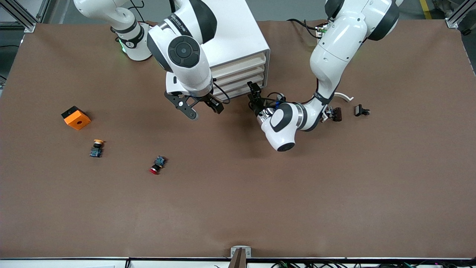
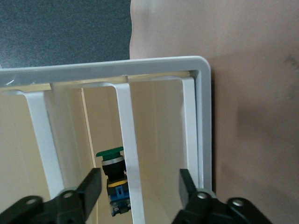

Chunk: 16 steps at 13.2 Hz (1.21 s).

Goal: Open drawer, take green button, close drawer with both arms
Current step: 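Pull the drawer open with the left gripper while the right gripper hovers above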

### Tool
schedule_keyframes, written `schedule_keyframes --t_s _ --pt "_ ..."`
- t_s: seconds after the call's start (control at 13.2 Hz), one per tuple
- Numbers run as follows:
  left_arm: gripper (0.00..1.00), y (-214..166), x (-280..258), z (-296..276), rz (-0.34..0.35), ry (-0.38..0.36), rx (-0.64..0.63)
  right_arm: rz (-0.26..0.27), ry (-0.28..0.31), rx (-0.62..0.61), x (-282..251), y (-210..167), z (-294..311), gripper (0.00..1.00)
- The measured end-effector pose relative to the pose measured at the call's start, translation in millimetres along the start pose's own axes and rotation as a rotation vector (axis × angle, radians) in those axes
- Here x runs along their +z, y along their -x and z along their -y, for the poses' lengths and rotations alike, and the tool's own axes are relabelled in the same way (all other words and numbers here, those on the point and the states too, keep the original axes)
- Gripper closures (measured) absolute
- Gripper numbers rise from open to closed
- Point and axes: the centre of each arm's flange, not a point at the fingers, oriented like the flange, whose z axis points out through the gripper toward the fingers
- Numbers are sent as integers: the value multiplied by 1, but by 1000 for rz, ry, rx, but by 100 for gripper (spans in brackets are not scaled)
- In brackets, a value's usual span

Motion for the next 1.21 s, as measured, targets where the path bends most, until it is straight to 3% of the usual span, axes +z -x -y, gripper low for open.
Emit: schedule_keyframes --t_s 0.3,0.45,0.53,0.83,1.21 --pt "29 5 22 -3 -29 -15 -2 0 -2 0 -1 0 0 0" --pt "42 7 30 -4 -42 -19 -2 0 -1 0 0 0 0 0" --pt "43 8 34 -4 -48 -21 -3 0 0 0 0 0 1 0" --pt "85 8 35 -2 -48 -51 -9 0 4 2 3 -1 2 0" --pt "89 -11 -22 -12 42 -33 -38 -2 -4 3 8 -3 5 0"
